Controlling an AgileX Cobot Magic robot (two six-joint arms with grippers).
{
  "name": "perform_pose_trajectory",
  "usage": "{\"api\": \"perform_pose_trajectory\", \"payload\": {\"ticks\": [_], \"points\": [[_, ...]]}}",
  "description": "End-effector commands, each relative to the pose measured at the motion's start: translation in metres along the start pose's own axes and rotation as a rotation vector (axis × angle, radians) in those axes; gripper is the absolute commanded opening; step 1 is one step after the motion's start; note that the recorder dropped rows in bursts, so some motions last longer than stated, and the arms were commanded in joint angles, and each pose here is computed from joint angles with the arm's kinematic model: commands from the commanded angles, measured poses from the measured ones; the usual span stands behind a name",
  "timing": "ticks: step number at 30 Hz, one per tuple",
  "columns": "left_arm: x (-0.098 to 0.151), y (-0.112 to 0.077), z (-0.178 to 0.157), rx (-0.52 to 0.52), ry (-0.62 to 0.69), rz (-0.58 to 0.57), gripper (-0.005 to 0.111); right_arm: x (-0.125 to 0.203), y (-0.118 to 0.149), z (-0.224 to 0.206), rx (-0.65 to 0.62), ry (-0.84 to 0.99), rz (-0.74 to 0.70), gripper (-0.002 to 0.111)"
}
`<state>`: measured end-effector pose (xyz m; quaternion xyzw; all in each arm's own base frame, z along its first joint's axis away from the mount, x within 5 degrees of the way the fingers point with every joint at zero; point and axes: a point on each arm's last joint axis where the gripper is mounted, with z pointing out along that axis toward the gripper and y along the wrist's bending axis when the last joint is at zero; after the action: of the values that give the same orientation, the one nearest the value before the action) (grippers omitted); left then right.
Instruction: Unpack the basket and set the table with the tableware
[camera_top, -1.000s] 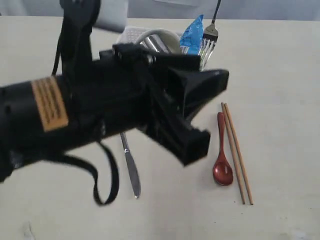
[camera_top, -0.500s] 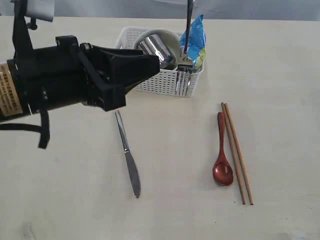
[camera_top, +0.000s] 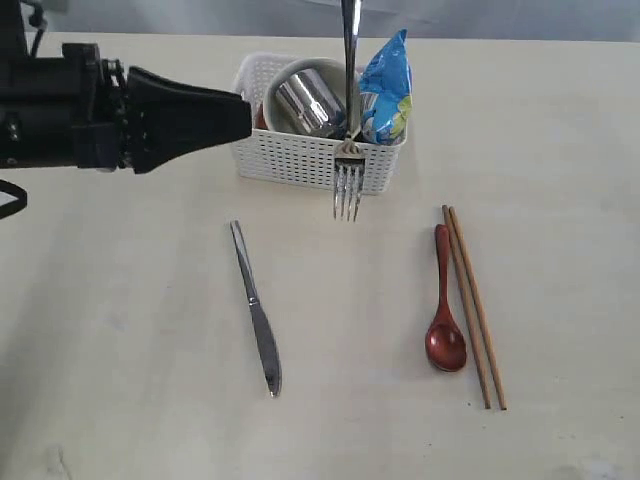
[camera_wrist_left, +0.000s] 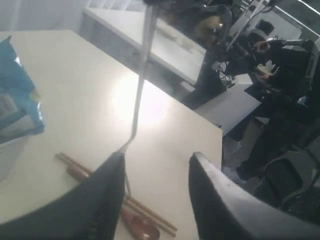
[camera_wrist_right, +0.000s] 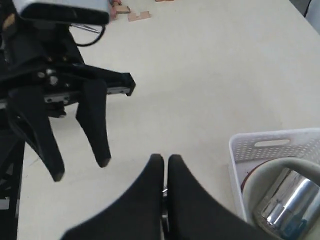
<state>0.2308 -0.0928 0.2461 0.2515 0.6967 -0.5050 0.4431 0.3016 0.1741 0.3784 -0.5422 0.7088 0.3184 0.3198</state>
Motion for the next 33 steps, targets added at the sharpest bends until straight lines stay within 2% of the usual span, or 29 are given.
{"api": "perform_pose_trajectory", "payload": {"ticks": [1,7,11,13,16,18,23,28,33], "points": [[0.009,0.013,0.006,0.017,0.021,0.046,0.039,-0.008,0.010,0.004,-0.038,-0.038,-0.012,0.000],[0.006,0.017,0.007,-0.006,-0.032,0.060,0.040,-0.020,0.036,0.027,-0.129,-0.025,-0.070,0.000],[0.007,0.016,0.007,-0.001,-0.020,0.071,0.041,-0.025,0.049,0.036,-0.167,-0.018,-0.086,0.000],[0.008,0.016,0.007,0.004,-0.008,0.078,0.048,-0.026,0.053,0.039,-0.178,-0.016,-0.080,0.000],[0.010,0.015,0.007,0.012,0.012,0.086,0.068,-0.027,0.055,0.040,-0.186,-0.013,-0.075,0.000],[0.010,0.015,0.007,0.014,0.018,0.088,0.072,-0.027,0.055,0.040,-0.186,-0.013,-0.075,0.000],[0.011,0.015,0.007,0.017,0.025,0.091,0.067,-0.025,0.054,0.040,-0.172,0.006,-0.080,0.000],[0.011,0.015,0.007,0.017,0.025,0.091,0.068,-0.016,0.048,0.041,-0.112,0.104,-0.044,0.000],[0.011,0.015,0.007,0.017,0.026,0.082,0.068,-0.015,0.047,0.041,-0.103,0.118,-0.039,0.000]]}}
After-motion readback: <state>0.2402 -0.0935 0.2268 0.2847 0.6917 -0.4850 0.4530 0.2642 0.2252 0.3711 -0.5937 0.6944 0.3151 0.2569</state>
